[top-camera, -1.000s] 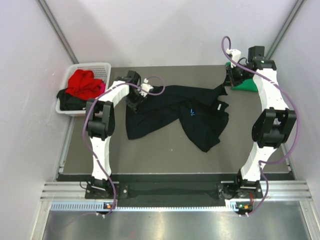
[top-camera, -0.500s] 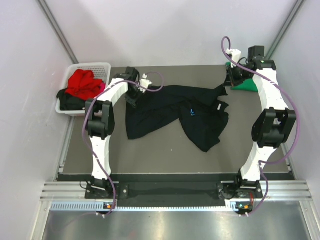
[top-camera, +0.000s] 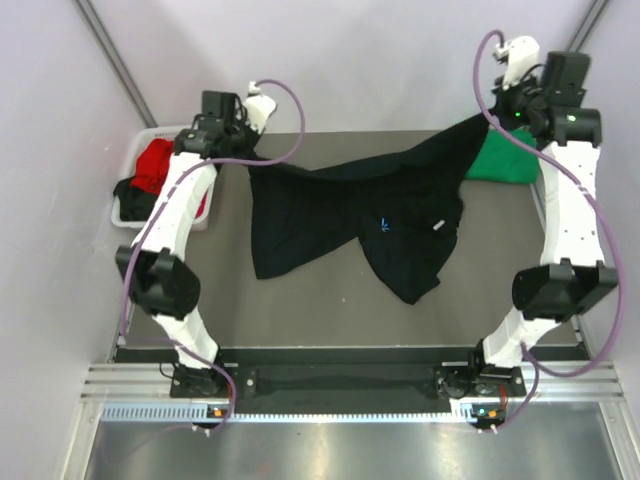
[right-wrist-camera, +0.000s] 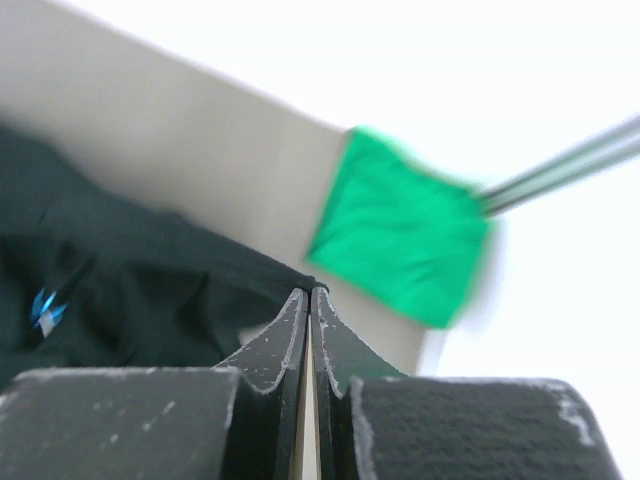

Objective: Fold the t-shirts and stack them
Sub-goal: Flatten the tshirt out

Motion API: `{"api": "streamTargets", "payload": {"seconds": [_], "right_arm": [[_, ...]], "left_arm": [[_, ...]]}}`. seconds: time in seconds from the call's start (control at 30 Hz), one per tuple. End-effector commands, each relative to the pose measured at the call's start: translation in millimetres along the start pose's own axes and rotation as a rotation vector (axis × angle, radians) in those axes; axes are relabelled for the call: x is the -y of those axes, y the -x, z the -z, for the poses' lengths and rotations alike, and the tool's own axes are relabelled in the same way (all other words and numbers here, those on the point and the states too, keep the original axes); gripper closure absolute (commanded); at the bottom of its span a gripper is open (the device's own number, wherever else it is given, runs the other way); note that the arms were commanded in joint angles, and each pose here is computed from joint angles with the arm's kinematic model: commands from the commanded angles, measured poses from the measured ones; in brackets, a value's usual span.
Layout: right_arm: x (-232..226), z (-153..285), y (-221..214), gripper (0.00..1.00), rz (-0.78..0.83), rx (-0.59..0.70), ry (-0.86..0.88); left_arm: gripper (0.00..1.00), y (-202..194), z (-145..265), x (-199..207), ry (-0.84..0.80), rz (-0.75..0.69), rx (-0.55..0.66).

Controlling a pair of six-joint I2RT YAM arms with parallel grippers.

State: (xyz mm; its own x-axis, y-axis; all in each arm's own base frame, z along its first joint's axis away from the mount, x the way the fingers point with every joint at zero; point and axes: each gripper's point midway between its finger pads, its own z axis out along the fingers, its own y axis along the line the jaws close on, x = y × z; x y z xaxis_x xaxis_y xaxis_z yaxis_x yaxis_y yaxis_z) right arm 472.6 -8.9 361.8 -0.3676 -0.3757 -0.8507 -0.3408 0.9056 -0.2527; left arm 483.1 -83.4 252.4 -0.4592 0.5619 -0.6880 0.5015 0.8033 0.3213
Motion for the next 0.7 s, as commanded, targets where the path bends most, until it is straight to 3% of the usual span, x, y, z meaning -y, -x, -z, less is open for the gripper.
{"api": "streamTargets", "payload": {"seconds": [0.0,0.2,0.4,0.67], "right_arm": [[36,73,74,1.0,0.037,0.243,-0.217],[31,152,113,1.0,0.068,0.428,-0.307],[16,258,150,1.0,0.145,0.654,-0.42],[-37,389,158,1.0,0.229,0.905,-0.453]], "left_arm": [[1.0,64,73,-38,0.176,0.009,0.239],[1.0,111,179,-62,0.331,0.003,0.444],[1.0,142,276,-67,0.445,-0.061,0.622],[1.0,138,400,-51,0.52,-0.056,0.88]]}}
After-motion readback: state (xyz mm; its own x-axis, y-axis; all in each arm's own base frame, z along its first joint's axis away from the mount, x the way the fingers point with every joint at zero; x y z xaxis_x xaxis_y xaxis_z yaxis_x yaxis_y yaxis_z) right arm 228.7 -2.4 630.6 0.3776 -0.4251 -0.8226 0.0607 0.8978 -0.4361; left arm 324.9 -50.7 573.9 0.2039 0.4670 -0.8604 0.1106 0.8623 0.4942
